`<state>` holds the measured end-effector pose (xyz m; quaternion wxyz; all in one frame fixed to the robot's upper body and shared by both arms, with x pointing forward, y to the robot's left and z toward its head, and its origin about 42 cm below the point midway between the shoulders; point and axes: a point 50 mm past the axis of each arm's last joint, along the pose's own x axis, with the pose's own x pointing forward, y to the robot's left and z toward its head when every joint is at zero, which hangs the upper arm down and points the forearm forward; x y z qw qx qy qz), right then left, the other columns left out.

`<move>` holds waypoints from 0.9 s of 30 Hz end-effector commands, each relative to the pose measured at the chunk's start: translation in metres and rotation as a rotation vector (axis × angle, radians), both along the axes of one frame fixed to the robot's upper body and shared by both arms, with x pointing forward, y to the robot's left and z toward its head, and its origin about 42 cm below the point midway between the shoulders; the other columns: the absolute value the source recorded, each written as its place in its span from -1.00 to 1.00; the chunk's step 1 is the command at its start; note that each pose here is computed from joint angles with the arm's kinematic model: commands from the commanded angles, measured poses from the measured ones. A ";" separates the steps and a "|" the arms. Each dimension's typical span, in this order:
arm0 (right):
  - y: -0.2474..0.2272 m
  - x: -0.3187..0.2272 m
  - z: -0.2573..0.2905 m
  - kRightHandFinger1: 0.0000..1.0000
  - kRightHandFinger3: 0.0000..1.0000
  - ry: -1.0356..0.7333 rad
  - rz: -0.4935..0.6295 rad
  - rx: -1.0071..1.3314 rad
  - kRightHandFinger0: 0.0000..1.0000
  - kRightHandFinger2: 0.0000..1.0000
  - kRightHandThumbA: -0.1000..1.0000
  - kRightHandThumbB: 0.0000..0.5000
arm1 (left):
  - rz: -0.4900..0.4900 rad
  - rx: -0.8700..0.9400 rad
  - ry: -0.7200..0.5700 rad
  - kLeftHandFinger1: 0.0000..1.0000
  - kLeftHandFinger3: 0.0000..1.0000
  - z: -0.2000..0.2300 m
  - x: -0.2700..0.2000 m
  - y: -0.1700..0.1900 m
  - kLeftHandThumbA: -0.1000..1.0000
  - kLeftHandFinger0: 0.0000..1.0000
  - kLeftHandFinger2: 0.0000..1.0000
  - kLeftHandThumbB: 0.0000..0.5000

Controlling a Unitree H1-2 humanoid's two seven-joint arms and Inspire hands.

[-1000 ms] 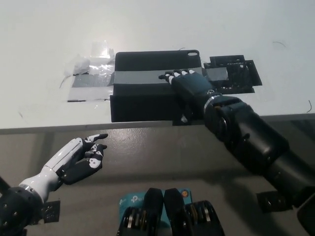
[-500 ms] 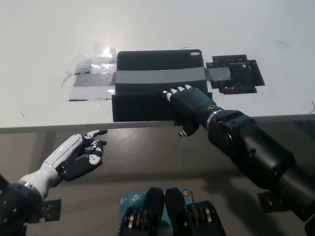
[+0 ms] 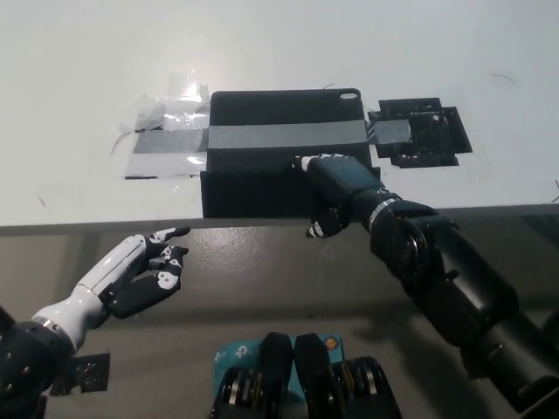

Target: The robot uses its right hand to pull the cover of a folded tablet cover kept in the middle of the desk

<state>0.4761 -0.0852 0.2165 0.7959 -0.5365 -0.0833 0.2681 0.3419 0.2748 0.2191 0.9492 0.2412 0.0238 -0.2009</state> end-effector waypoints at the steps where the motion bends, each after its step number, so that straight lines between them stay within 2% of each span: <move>1: 0.015 -0.015 -0.009 0.17 0.33 0.080 0.037 0.050 0.01 0.26 1.00 0.47 | 0.001 0.047 -0.038 0.74 1.00 0.017 0.005 0.008 1.00 0.62 1.00 -0.79; 2: 0.017 -0.016 -0.009 0.18 0.32 0.092 0.023 0.048 0.03 0.27 1.00 0.54 | -0.001 0.047 -0.040 0.73 1.00 0.019 0.006 0.008 1.00 0.62 0.99 -0.81; 4: 0.017 -0.020 -0.012 0.21 0.30 0.095 0.013 0.043 0.03 0.27 1.00 0.47 | 0.000 0.044 -0.041 0.73 1.00 0.019 0.006 0.007 1.00 0.60 0.99 -0.83; 5: 0.017 -0.021 -0.012 0.01 0.18 0.094 0.011 0.050 -0.15 0.14 1.00 0.45 | 0.000 0.041 -0.040 0.73 1.00 0.019 0.006 0.007 1.00 0.60 0.98 -0.81; 6: 0.016 -0.023 -0.013 0.02 0.18 0.095 0.005 0.063 -0.17 0.14 1.00 0.47 | 0.000 0.041 -0.040 0.73 1.00 0.018 0.006 0.007 1.00 0.60 0.99 -0.78; 8: 0.015 -0.025 -0.013 -0.13 0.08 0.094 -0.002 0.071 -0.28 0.03 1.00 0.50 | 0.000 0.043 -0.041 0.74 1.00 0.019 0.006 0.008 1.00 0.61 1.00 -0.77; 9: 0.011 -0.030 -0.012 0.12 0.24 0.102 -0.003 0.073 -0.06 0.19 1.00 0.50 | -0.002 0.040 -0.037 0.75 1.00 0.019 0.006 0.009 1.00 0.63 1.00 -0.83; 11: 0.010 -0.034 -0.011 0.16 0.29 0.108 -0.005 0.074 -0.01 0.23 1.00 0.46 | 0.000 0.040 -0.038 0.75 1.00 0.019 0.006 0.009 1.00 0.63 1.00 -0.84; 13: 0.006 -0.039 -0.010 0.12 0.26 0.130 -0.008 0.104 -0.06 0.20 1.00 0.48 | 0.000 0.043 -0.036 0.74 1.00 0.018 0.006 0.009 1.00 0.62 1.00 -0.86; 16: 0.001 -0.050 -0.010 0.16 0.40 0.143 -0.006 0.108 -0.04 0.25 1.00 0.47 | -0.001 0.053 -0.033 0.75 1.00 0.018 0.006 0.010 1.00 0.63 1.00 -0.78; 17: -0.006 -0.057 -0.012 0.31 0.56 0.145 -0.004 0.118 0.16 0.43 1.00 0.44 | -0.001 0.056 -0.030 0.74 1.00 0.018 0.007 0.010 1.00 0.63 1.00 -0.76; 18: -0.007 -0.058 -0.012 0.31 0.56 0.145 -0.005 0.118 0.17 0.43 1.00 0.44 | -0.001 0.056 -0.030 0.74 1.00 0.018 0.007 0.010 1.00 0.63 1.00 -0.76; 19: -0.010 -0.062 -0.014 0.26 0.51 0.151 -0.018 0.151 0.10 0.38 1.00 0.44 | -0.001 0.054 -0.030 0.74 1.00 0.017 0.007 0.011 1.00 0.63 1.00 -0.76; 20: -0.016 -0.067 -0.019 0.10 0.40 0.150 -0.033 0.171 -0.07 0.28 1.00 0.52 | 0.000 0.056 -0.027 0.74 1.00 0.017 0.007 0.011 1.00 0.63 1.00 -0.72; 21: -0.017 -0.068 -0.020 0.09 0.39 0.150 -0.035 0.173 -0.09 0.27 1.00 0.52 | 0.000 0.056 -0.027 0.75 1.00 0.017 0.007 0.011 1.00 0.64 1.00 -0.72; 22: -0.024 -0.074 -0.024 -0.14 0.34 0.155 -0.055 0.207 -0.32 0.09 1.00 0.54 | 0.003 0.061 -0.029 0.75 1.00 0.017 0.007 0.011 1.00 0.64 1.00 -0.71; 25: -0.034 -0.085 -0.027 -0.07 0.31 0.143 -0.065 0.219 -0.31 0.13 1.00 0.51 | -0.004 0.061 -0.034 0.75 1.00 0.020 0.009 0.011 1.00 0.65 1.00 -0.71; 26: -0.038 -0.090 -0.029 -0.01 0.30 0.134 -0.065 0.226 -0.27 0.16 1.00 0.53 | -0.005 0.058 -0.036 0.75 1.00 0.020 0.008 0.010 1.00 0.65 1.00 -0.69; 27: -0.042 -0.095 -0.029 0.11 0.34 0.120 -0.062 0.233 -0.13 0.22 1.00 0.54 | -0.006 0.051 -0.043 0.75 1.00 0.023 0.008 0.010 1.00 0.65 1.00 -0.72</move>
